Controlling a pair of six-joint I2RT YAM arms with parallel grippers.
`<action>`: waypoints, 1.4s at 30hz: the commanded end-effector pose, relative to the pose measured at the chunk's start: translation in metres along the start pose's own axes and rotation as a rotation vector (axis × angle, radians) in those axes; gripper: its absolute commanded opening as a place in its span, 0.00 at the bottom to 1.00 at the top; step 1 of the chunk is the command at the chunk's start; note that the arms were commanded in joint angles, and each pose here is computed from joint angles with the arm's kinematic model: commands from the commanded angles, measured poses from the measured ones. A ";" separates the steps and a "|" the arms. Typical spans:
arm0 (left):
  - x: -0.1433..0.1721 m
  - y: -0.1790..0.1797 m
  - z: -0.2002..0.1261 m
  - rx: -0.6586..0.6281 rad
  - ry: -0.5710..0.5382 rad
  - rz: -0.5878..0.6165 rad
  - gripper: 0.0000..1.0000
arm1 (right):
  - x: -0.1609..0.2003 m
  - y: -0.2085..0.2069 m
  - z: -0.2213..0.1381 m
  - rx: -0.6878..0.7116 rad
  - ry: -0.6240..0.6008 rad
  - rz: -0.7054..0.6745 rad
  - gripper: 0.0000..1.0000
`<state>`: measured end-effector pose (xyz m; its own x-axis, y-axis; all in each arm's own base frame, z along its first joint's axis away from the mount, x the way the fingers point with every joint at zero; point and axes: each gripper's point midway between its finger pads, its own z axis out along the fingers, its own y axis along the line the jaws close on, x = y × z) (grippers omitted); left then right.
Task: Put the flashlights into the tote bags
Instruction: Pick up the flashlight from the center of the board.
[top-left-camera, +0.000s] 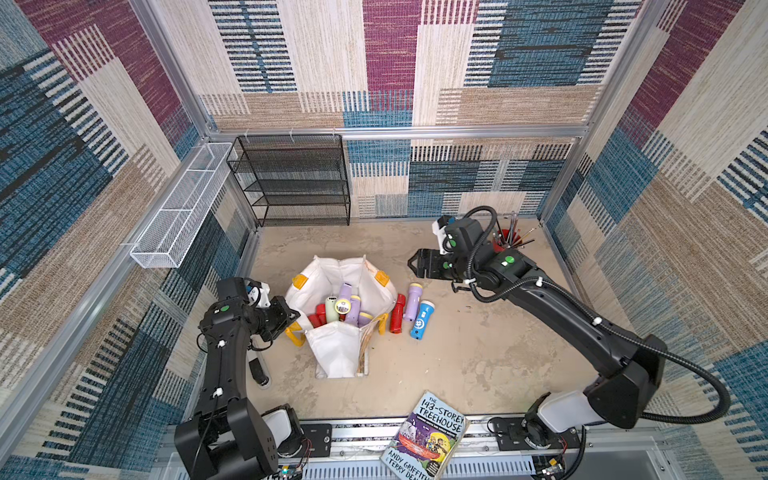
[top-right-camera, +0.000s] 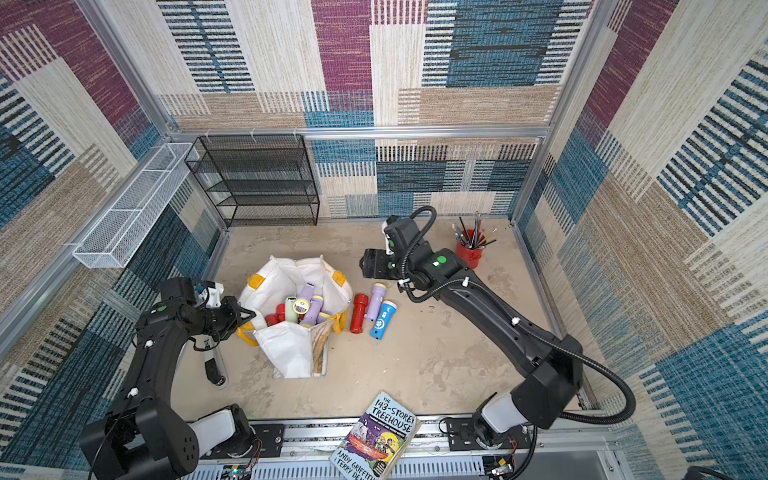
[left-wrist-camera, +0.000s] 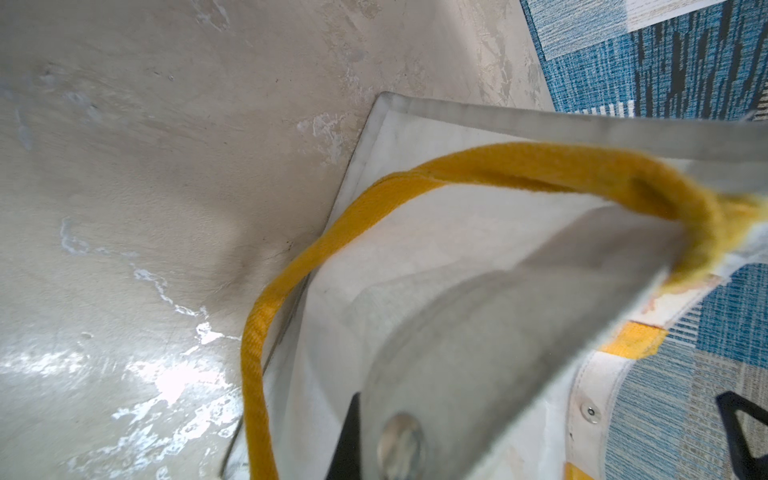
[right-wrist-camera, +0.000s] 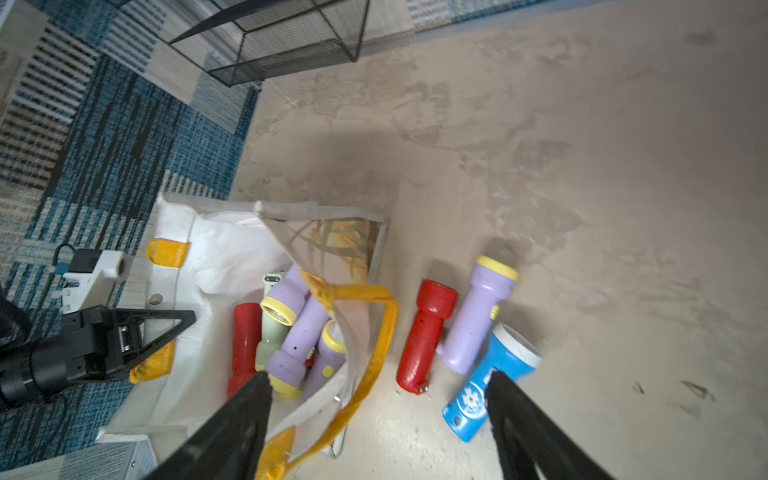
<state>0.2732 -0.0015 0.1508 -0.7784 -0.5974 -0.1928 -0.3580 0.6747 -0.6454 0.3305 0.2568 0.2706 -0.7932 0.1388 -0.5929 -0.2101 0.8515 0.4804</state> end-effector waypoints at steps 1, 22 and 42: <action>0.001 -0.002 -0.001 0.007 0.001 0.003 0.00 | 0.000 -0.013 -0.008 -0.017 -0.040 0.090 0.83; 0.002 -0.001 0.001 0.008 0.011 -0.002 0.00 | 0.095 -0.082 0.055 0.120 0.264 0.167 0.79; 0.002 -0.003 0.000 0.020 0.011 0.000 0.00 | 0.161 -0.105 0.088 0.313 0.387 0.318 0.76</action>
<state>0.2732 -0.0016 0.1502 -0.7789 -0.5976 -0.1902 -0.3594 0.6740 -0.6454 0.2708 0.2315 0.0683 -0.9659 0.2235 -0.1310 0.1630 0.9173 0.3632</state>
